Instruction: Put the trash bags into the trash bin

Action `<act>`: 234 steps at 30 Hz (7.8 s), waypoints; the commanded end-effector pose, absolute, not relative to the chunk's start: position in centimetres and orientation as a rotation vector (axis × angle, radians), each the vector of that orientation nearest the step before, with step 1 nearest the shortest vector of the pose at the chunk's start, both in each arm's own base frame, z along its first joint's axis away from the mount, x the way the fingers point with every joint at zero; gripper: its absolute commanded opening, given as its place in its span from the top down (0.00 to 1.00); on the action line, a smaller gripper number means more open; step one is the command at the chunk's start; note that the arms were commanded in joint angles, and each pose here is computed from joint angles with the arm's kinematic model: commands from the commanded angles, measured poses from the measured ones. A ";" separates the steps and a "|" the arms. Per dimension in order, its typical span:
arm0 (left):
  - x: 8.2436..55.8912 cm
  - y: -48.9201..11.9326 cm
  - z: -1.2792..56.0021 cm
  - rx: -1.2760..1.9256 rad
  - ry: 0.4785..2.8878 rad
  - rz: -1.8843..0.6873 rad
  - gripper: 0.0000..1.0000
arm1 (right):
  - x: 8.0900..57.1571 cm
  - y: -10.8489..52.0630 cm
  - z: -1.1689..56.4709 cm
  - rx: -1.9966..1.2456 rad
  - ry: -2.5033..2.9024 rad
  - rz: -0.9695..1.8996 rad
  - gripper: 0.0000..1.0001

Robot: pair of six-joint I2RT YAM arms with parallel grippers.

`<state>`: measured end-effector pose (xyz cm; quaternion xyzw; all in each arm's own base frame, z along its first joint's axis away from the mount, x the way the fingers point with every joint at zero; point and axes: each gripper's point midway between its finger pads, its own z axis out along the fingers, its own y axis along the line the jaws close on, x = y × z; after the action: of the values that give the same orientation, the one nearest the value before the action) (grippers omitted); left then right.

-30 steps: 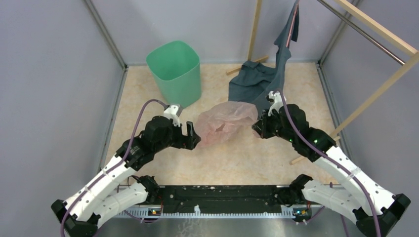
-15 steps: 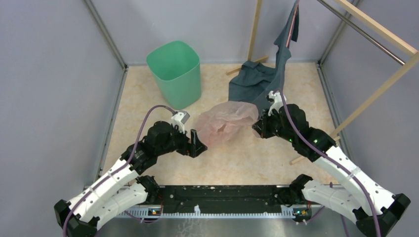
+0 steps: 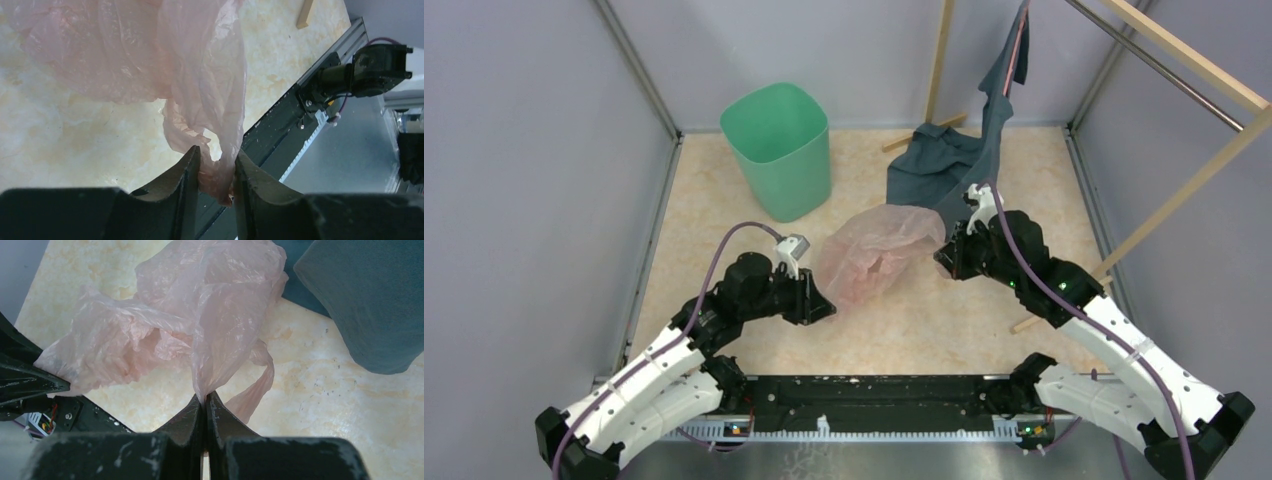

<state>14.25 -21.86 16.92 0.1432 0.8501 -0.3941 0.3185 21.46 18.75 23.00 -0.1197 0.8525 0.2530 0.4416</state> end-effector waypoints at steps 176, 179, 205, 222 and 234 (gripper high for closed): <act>48.2 -19.6 32.0 0.519 1.902 -0.379 0.24 | 17.7 19.6 29.3 -0.271 1.824 0.768 1.00; 48.1 -19.6 31.3 0.504 1.922 -0.383 0.26 | 17.8 20.1 29.2 -0.287 1.829 0.774 1.00; 41.6 -20.7 31.1 0.497 2.034 -0.483 1.00 | 17.0 19.4 29.7 -0.266 1.802 0.813 1.00; 30.5 -29.8 28.7 0.202 2.188 -0.362 1.00 | 14.4 16.2 32.8 -0.285 1.695 0.851 1.00; 27.4 -33.1 25.0 -0.014 2.335 -0.351 1.00 | 10.3 16.8 35.3 -0.340 1.646 1.104 1.00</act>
<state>28.41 -32.12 25.91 0.0341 0.9053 -0.1207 0.4059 12.68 16.65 32.69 -0.1309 0.7151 0.4066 0.5533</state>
